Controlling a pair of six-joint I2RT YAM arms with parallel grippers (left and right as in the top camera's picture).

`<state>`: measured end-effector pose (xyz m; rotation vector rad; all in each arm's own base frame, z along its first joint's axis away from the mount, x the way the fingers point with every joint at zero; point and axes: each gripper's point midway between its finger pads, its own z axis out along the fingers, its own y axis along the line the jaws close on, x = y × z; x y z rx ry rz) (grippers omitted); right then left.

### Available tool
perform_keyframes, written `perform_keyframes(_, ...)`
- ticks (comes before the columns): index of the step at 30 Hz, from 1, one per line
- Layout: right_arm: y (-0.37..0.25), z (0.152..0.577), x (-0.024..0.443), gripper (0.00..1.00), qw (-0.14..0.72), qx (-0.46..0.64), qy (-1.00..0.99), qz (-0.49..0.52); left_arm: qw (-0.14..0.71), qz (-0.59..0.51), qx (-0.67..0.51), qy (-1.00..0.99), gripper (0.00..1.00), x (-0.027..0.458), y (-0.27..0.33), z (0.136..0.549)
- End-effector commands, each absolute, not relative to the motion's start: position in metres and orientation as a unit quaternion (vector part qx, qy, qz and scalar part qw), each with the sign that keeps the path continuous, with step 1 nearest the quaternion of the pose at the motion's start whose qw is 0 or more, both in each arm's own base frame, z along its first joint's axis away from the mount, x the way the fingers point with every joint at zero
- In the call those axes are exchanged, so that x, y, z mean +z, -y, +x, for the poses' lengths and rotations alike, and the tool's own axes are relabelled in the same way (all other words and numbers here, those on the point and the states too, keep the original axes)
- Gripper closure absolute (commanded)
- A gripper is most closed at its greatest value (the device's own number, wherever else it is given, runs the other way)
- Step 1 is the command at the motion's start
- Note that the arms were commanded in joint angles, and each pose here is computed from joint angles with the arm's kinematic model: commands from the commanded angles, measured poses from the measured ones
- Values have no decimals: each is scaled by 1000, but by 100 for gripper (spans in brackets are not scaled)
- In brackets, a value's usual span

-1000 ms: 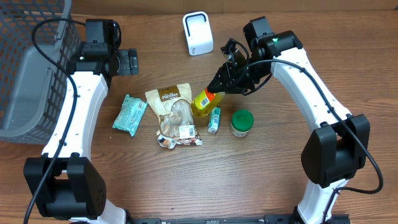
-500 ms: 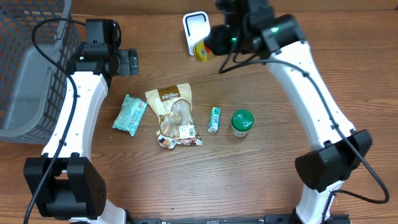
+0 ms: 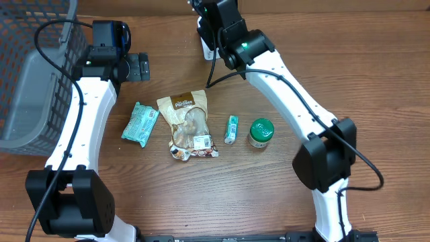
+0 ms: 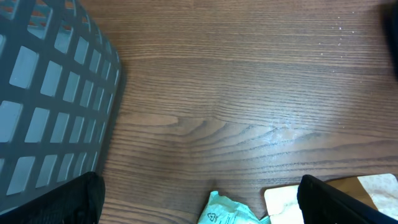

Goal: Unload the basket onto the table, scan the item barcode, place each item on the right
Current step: 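Carry the yellow bottle to the white scanner and hold it there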

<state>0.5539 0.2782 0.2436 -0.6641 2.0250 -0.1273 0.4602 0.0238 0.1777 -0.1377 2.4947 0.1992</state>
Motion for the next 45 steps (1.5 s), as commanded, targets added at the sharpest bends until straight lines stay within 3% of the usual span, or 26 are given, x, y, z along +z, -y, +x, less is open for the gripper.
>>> perform_keyframes(1,-276,565,257,96,503,-72,-802,-315,330,-42,79,-940,0,194,-23,463)
perform_keyframes(13,-293,595,211,96,499,-154,-730,-442,330,-42,79,-940,0,194,-23,463)
perform_keyframes(23,-291,618,206,96,529,-204,-707,-422,330,-42,79,-940,0,194,-23,463)
perform_keyframes(45,-279,629,197,96,531,-181,-710,-426,330,-42,79,-940,0,194,-23,463)
